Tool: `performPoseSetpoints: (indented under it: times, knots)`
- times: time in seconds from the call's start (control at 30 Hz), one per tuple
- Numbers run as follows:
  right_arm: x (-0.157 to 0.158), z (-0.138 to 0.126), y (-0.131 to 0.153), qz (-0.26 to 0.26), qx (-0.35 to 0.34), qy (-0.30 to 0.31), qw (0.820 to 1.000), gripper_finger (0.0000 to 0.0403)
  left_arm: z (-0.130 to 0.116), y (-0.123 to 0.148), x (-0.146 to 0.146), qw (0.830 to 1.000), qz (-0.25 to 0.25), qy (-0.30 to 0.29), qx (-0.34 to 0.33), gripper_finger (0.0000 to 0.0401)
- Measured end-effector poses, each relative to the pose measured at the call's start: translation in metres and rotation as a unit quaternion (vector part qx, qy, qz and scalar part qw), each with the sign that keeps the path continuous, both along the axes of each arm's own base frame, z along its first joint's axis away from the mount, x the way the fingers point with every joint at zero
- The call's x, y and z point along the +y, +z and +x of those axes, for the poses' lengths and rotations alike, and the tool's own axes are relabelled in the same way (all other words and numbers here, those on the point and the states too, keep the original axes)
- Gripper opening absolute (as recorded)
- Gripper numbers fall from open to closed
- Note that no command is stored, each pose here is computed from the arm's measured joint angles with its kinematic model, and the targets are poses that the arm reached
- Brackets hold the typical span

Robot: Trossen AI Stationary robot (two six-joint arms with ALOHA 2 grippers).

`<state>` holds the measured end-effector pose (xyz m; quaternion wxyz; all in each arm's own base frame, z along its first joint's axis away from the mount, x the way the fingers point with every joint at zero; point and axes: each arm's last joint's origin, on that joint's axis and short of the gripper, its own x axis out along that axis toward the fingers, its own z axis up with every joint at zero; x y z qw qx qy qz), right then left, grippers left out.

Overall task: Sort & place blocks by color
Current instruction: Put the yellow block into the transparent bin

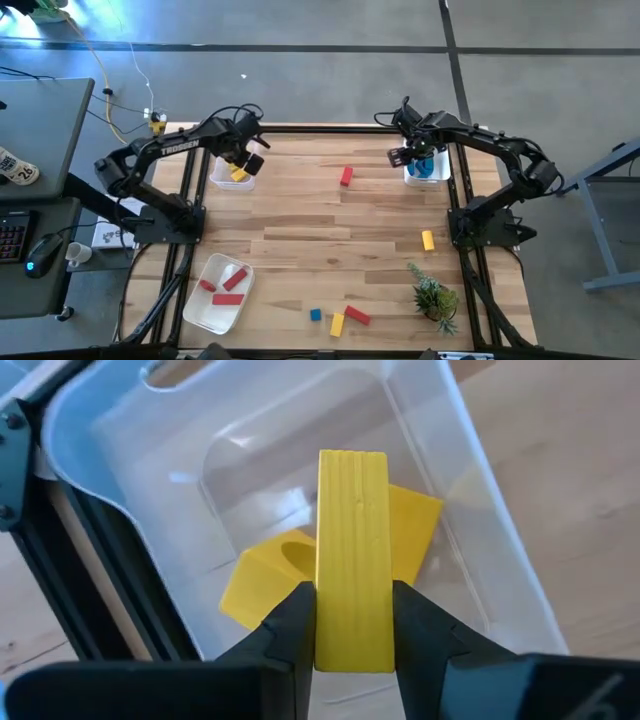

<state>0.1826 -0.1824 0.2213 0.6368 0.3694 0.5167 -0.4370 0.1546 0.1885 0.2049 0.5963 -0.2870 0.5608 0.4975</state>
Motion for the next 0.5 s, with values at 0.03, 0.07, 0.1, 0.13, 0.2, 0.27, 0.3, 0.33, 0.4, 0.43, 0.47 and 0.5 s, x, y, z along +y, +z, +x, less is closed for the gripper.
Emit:
performPoseSetpoints:
  times: [0.03, 0.07, 0.1, 0.13, 0.2, 0.27, 0.3, 0.33, 0.4, 0.43, 0.47, 0.5]
  knots:
    - [0.0, 0.0, 0.0, 0.002, -0.002, 0.001, 1.0, 0.0181, 0.001, -0.002, 0.001, 1.0, -0.003, 0.0, 0.003, 0.0079]
    - [0.001, 0.001, 0.0, 0.004, -0.004, 0.003, 1.0, 0.0181, 0.001, -0.003, 0.001, 1.0, -0.006, 0.0, 0.005, 0.0081]
    - [0.002, 0.002, 0.0, 0.004, -0.004, 0.005, 1.0, 0.0181, 0.001, -0.005, 0.002, 1.0, -0.007, 0.0, 0.006, 0.0084]
    - [0.003, 0.002, 0.0, 0.003, -0.003, 0.007, 1.0, 0.0181, 0.002, -0.006, 0.002, 1.0, -0.009, 0.0, 0.008, 0.0088]
    - [0.005, 0.004, 0.0, -0.002, 0.0, 0.014, 1.0, 0.0181, 0.002, -0.008, 0.003, 1.0, -0.013, 0.0, 0.011, 0.0097]
    - [0.007, 0.007, 0.002, -0.01, -0.002, 0.024, 1.0, 0.0181, 0.003, -0.009, 0.003, 1.0, -0.014, 0.004, 0.01, 0.0108]
    - [0.009, 0.008, 0.003, -0.013, -0.004, 0.029, 0.999, 0.0181, 0.002, -0.009, 0.003, 1.0, -0.014, 0.007, 0.009, 0.0113]
    - [0.01, 0.01, 0.004, -0.016, -0.007, 0.034, 0.999, 0.0181, 0.002, -0.009, 0.003, 1.0, -0.013, 0.01, 0.008, 0.0119]
    - [0.013, 0.013, 0.006, -0.025, -0.017, 0.043, 0.999, 0.0181, 0.002, -0.009, 0.003, 1.0, -0.013, 0.011, 0.008, 0.013]
    - [0.015, 0.014, 0.008, -0.029, -0.02, 0.047, 0.998, 0.0181, 0.003, -0.009, 0.003, 1.0, -0.013, 0.011, 0.008, 0.0135]
    - [0.016, 0.016, 0.009, -0.032, -0.024, 0.051, 0.998, 0.0181, 0.002, -0.009, 0.003, 1.0, -0.014, 0.009, 0.008, 0.014]
    - [0.018, 0.017, 0.01, -0.035, -0.027, 0.055, 0.998, 0.0181, 0.003, -0.009, 0.003, 1.0, -0.014, 0.009, 0.009, 0.0146]
